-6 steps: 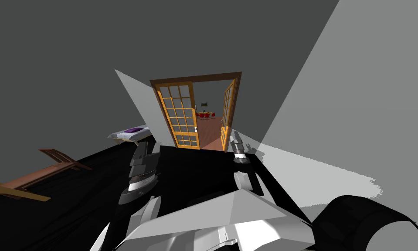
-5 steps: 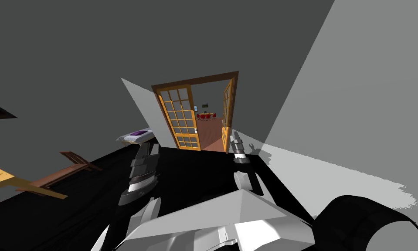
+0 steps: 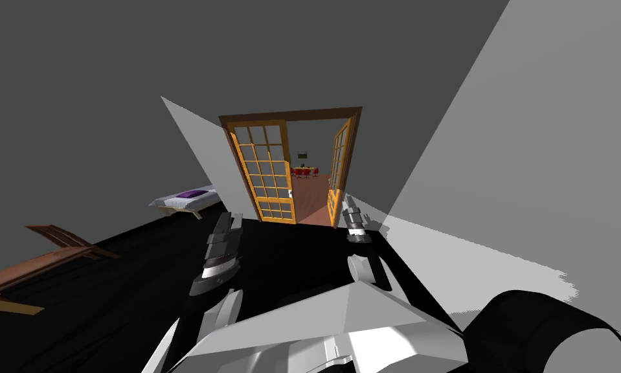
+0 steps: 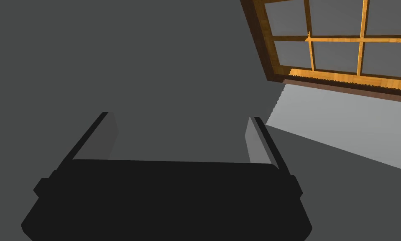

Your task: Push the door open

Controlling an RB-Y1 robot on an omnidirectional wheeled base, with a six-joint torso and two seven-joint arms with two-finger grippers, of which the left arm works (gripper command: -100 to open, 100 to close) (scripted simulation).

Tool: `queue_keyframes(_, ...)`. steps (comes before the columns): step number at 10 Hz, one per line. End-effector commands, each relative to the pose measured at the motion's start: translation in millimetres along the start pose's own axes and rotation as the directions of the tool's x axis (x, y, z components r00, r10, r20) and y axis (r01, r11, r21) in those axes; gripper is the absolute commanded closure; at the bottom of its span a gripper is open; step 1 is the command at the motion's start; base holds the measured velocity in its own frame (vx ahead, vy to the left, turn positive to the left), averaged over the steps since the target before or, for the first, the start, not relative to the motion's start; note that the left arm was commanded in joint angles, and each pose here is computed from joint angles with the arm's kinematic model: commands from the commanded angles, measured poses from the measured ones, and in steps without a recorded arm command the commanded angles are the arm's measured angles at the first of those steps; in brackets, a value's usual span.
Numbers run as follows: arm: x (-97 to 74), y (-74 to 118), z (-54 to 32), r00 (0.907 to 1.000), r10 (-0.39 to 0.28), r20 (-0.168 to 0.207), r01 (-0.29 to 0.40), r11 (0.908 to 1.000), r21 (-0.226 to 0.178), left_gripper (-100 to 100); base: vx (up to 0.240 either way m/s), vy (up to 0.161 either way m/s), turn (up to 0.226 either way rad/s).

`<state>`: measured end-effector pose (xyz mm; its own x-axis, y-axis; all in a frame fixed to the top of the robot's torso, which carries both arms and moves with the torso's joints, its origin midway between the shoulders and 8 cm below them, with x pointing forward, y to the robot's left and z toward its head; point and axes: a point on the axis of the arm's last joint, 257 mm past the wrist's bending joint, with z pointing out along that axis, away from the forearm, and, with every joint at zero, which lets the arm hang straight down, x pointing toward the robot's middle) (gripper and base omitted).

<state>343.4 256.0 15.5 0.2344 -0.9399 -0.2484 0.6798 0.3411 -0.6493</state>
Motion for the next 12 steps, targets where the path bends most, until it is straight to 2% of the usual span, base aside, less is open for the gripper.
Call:
queue_keyframes(1,3.0,8.1,-3.7,0.9999,0.014,-0.008,-0.014,0.9999,-0.010,-100,0.076,0.004,-0.020)
queue_keyframes(3,10.5,26.5,-9.5,0.9986,0.045,-0.027,-0.046,0.9983,-0.035,-100,0.102,-0.027,-0.046)
queue_keyframes(7,19.4,49.0,-17.3,0.9950,0.084,-0.053,-0.087,0.9941,-0.064,-100,0.103,-0.009,-0.029)
queue_keyframes(12,30.8,79.3,-29.3,0.9860,0.139,-0.092,-0.148,0.9838,-0.101,-100,0.084,0.008,-0.032)
